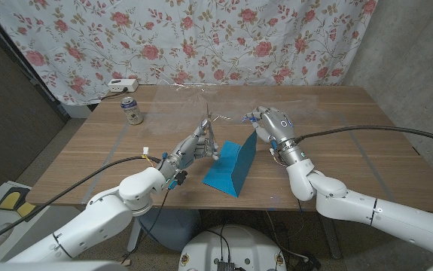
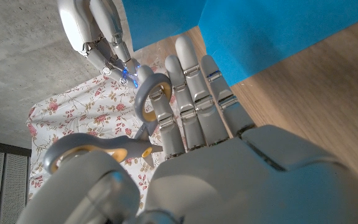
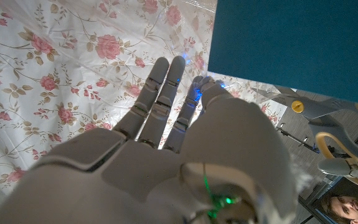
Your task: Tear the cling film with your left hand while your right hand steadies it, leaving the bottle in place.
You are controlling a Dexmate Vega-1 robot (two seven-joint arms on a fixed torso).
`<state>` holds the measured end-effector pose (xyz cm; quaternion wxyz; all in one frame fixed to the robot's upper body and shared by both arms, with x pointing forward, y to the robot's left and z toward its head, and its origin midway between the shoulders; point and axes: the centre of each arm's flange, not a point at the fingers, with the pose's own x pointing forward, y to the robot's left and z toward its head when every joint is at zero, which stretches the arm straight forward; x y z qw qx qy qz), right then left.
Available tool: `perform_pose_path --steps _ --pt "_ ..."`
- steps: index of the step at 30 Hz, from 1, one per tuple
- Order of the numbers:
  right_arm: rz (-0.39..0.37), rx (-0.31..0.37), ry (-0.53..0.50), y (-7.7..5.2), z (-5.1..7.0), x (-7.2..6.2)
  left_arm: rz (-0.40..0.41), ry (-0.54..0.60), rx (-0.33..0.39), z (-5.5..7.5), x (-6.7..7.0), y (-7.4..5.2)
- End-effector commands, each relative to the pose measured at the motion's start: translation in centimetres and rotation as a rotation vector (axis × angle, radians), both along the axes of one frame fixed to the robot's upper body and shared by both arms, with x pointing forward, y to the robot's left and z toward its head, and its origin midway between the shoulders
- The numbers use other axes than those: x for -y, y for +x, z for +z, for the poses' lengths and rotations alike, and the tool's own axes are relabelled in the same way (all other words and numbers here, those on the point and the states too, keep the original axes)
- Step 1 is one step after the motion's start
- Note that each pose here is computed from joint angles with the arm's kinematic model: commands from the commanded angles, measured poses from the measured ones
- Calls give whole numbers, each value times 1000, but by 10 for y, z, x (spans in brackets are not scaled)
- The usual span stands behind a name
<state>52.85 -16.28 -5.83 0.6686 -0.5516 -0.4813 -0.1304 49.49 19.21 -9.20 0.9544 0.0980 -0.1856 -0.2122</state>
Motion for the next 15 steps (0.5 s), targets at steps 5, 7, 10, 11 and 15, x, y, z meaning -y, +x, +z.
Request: perform_pose_path --steps 5,7,10,11,15 --pt "-3 3 -8 -2 -1 0 -13 -11 -8 -3 2 -1" --pt "-4 5 -8 -2 -1 0 -10 -7 -4 -4 2 -1" --pt "-4 7 -8 -2 -1 0 -8 -15 2 -5 3 -1" --pt "-5 7 -9 -2 -1 0 -11 -23 1 -5 3 -2" --pt "-7 7 -11 -2 0 0 -7 -26 2 -6 3 -2"
